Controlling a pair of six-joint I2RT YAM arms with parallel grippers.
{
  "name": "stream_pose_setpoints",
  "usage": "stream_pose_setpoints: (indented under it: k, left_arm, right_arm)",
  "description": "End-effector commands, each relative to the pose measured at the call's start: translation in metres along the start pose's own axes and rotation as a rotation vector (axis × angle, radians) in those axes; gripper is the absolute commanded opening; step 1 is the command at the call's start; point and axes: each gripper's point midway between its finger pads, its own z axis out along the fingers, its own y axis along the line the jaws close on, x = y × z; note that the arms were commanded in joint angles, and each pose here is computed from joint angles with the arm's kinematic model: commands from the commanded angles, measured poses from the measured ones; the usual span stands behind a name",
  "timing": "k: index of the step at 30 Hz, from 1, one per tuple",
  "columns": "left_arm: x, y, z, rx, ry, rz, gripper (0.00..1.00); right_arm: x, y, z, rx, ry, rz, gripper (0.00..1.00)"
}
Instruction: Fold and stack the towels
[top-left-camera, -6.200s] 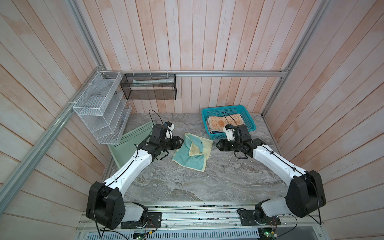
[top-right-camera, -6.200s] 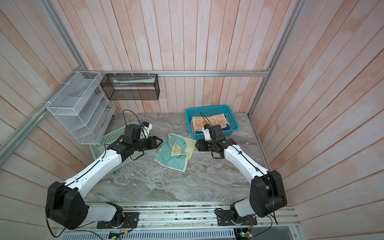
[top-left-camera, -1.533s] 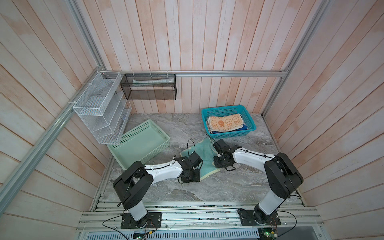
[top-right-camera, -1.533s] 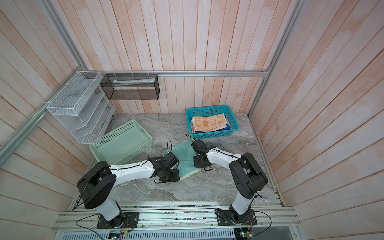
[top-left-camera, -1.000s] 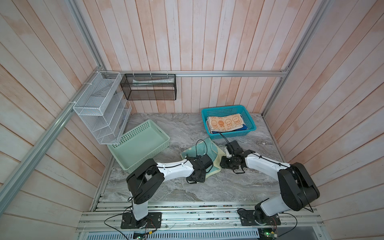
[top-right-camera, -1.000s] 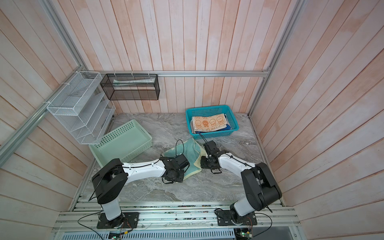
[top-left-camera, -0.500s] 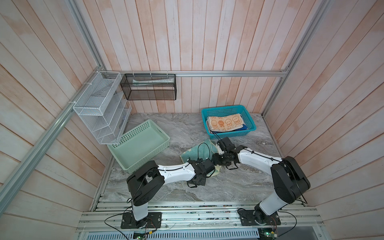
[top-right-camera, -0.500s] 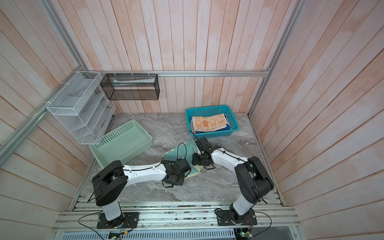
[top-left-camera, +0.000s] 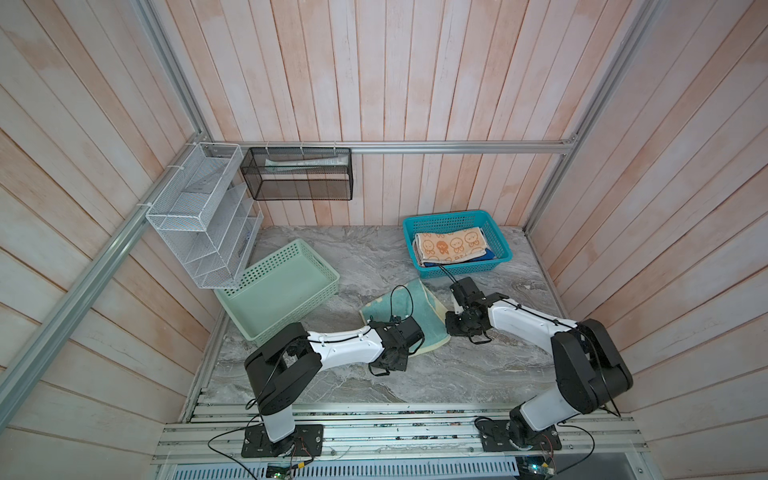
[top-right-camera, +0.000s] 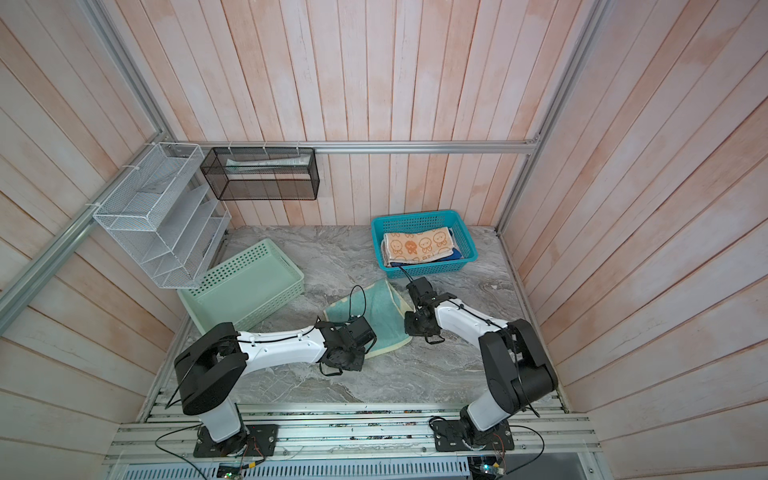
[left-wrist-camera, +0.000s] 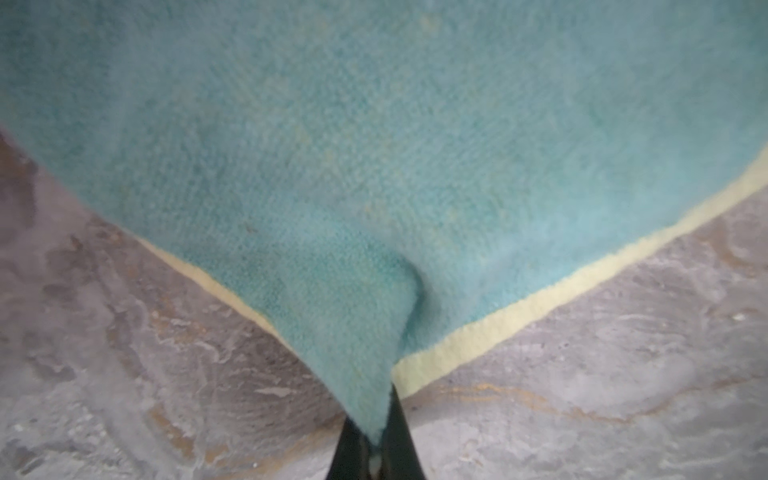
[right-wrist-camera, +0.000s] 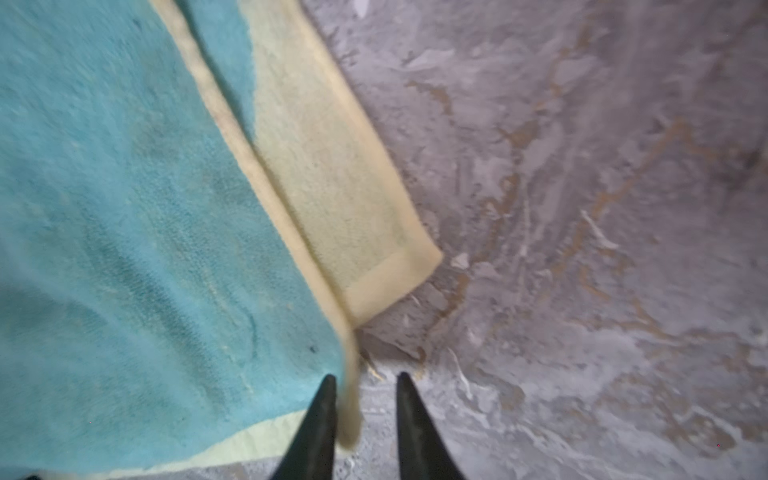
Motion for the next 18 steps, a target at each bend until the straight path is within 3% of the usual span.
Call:
stream_pose_setpoints:
  k: [1, 5, 8, 11, 18]
  left_arm:
    - [0.025, 0.031, 0.014, -0.094, 0.093, 0.018, 0.00]
    - [0.023, 0.028, 0.013, -0.083, 0.085, 0.018, 0.00]
    - [0.023, 0.027, 0.013, -0.078, 0.085, 0.019, 0.00]
    - [0.024, 0.028, 0.014, -0.079, 0.088, 0.023, 0.00]
    - [0.021, 0.027, 0.011, -0.074, 0.076, 0.027, 0.00]
  right_arm:
    - [0.006, 0.014, -0.006, -0.088, 0.003, -0.004, 0.13]
    - [0.014, 0.026, -0.001, -0.163, 0.039, 0.022, 0.14]
    - [0.019, 0.022, 0.002, -0.148, 0.056, 0.043, 0.35]
    - [0.020, 0.015, 0.000, -0.111, 0.045, 0.055, 0.47]
    - [0.026, 0.013, 0.008, -0.111, 0.064, 0.056, 0.53]
